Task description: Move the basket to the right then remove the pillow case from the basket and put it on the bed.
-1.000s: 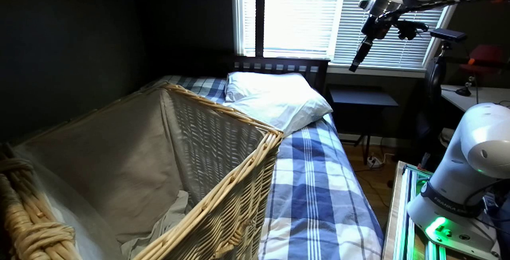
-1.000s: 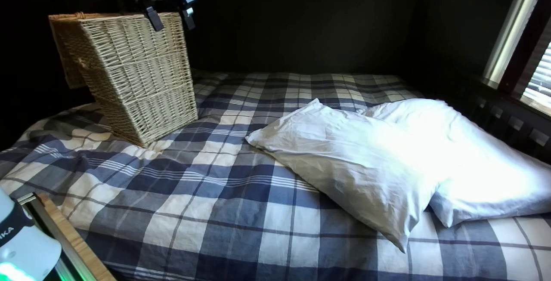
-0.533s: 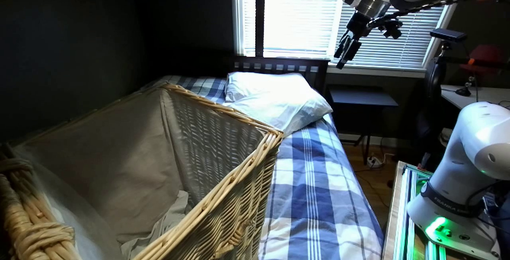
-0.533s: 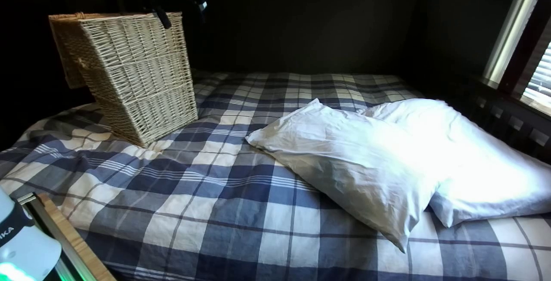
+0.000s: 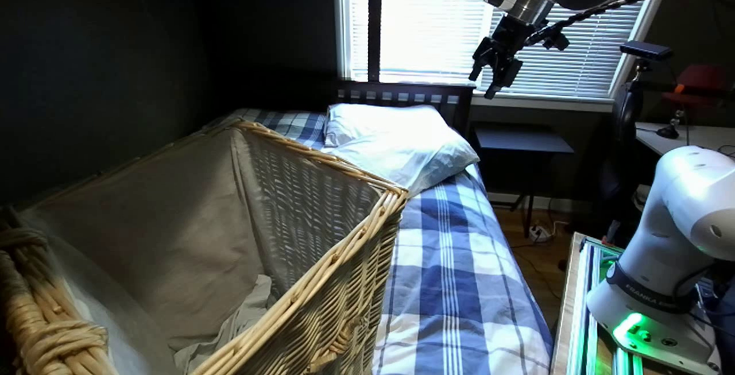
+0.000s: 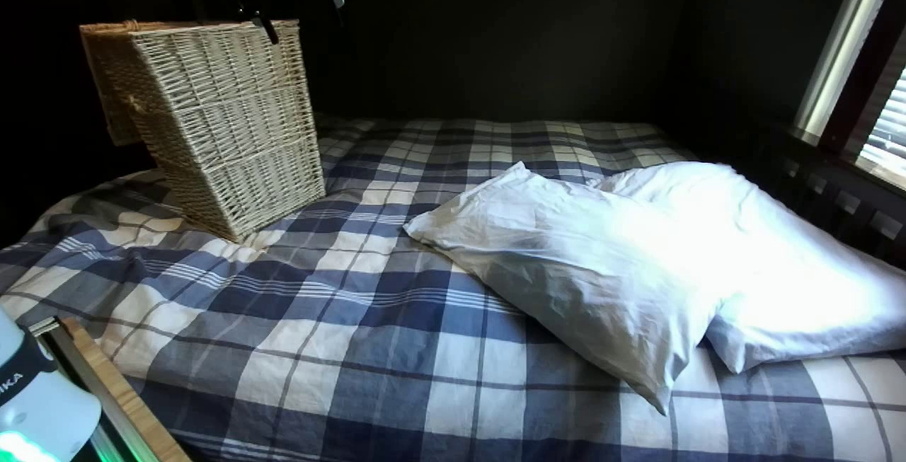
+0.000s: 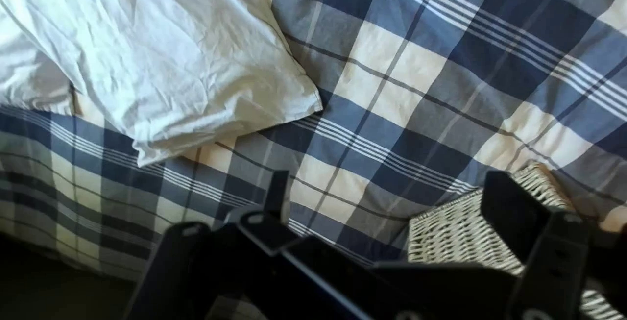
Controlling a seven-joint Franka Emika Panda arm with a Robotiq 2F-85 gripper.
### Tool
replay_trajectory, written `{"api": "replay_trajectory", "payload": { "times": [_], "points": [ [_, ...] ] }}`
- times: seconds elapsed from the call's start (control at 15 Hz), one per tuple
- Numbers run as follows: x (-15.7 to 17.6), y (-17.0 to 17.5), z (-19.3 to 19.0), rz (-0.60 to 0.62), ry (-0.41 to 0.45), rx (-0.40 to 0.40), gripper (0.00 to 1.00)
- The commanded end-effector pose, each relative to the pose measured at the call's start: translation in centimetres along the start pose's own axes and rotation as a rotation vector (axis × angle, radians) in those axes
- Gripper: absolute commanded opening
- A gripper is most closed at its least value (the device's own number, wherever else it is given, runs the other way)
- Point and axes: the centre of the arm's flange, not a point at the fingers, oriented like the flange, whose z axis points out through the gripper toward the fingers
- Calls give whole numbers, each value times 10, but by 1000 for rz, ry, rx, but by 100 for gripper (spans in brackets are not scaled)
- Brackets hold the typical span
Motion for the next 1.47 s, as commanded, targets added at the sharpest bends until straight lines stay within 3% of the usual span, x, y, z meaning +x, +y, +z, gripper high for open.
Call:
{"api": "replay_trajectory", "payload": {
  "times": [0.0,0.2,0.73,0.93,1.4],
  "points": [
    [49,-5,-6,-187,-11,75,100],
    [94,-26,-7,-285,-24,156,100],
    [218,-93,-15,-366,57,198,100],
    [260,-129,-5,-327,75,229,100],
    [347,-203,4,-212,82,184,100]
  ]
}}
